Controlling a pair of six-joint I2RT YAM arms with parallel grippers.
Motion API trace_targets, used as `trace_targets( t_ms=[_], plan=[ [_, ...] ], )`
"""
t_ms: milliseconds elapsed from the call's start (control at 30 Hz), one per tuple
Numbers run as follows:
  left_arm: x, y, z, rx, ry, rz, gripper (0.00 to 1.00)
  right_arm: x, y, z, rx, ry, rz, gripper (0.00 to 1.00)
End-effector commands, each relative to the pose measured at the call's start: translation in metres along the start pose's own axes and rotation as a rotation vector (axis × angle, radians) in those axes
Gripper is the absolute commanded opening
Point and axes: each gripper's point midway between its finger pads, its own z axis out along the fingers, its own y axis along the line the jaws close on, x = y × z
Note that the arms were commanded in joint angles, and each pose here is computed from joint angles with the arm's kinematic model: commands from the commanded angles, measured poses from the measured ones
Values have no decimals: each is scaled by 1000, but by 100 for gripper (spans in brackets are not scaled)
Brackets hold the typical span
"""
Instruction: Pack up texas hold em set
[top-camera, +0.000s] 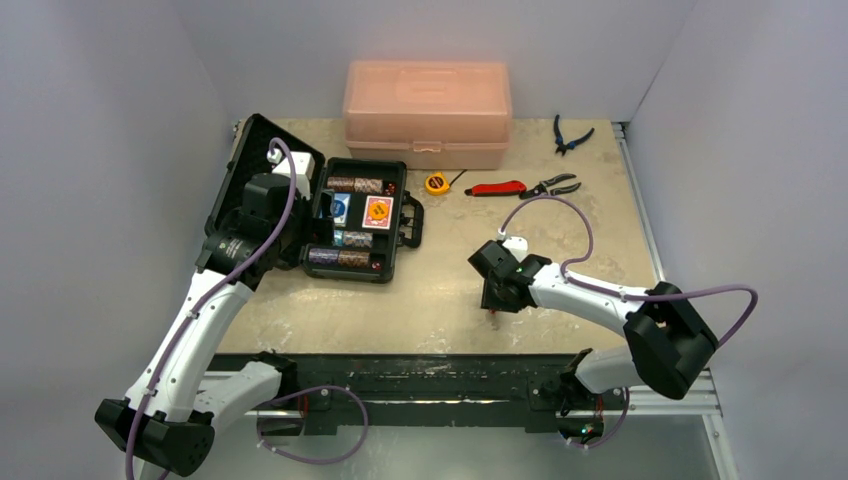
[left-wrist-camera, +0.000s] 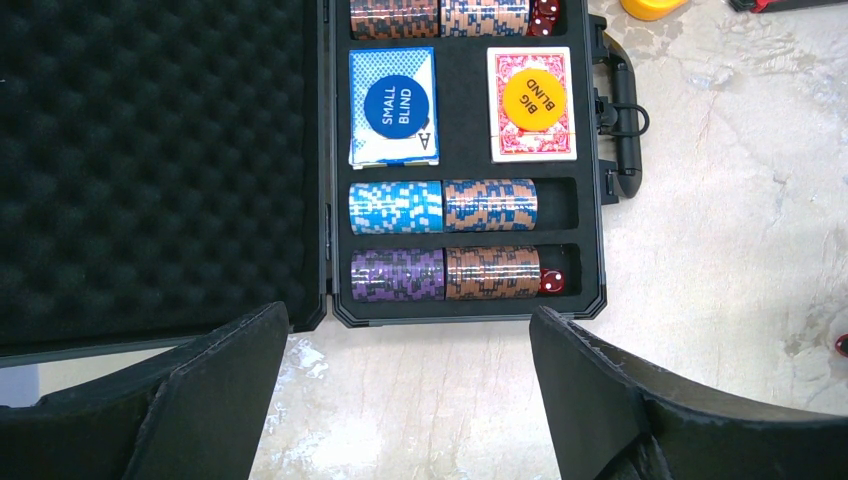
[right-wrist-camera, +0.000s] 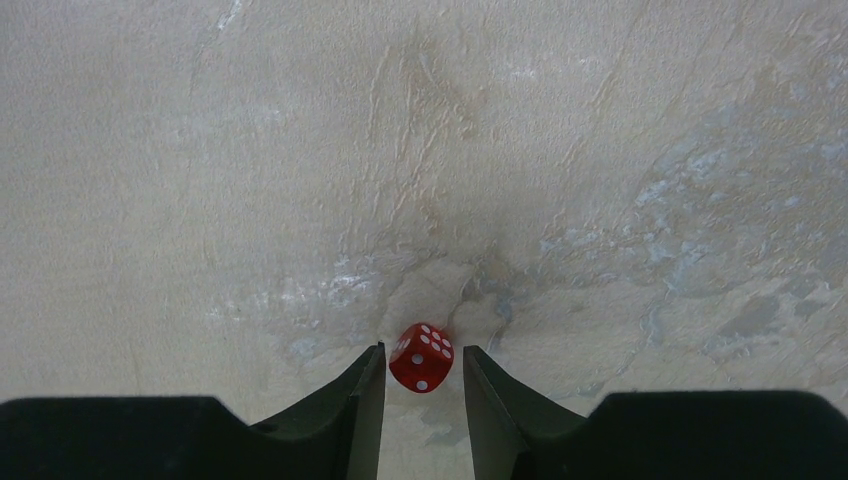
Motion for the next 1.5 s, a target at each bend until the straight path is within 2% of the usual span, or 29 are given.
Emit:
trace_targets(
  t_ms=[0,700,1033,1467],
  plan=[
    [-12,0,-4,0,-53,6,91,2,0,3,-1,-2,-12,37],
    [-11,1,-5,-3,-53,8,91,6,-2,9,10,9,-25,30],
    [-12,1,-4,-3,-54,9,91,4,2,6,-15,2,-32,0],
    [-11,1,-4,-5,-52,9,91,-4,6,0,-44,-27,-35,0]
  ],
)
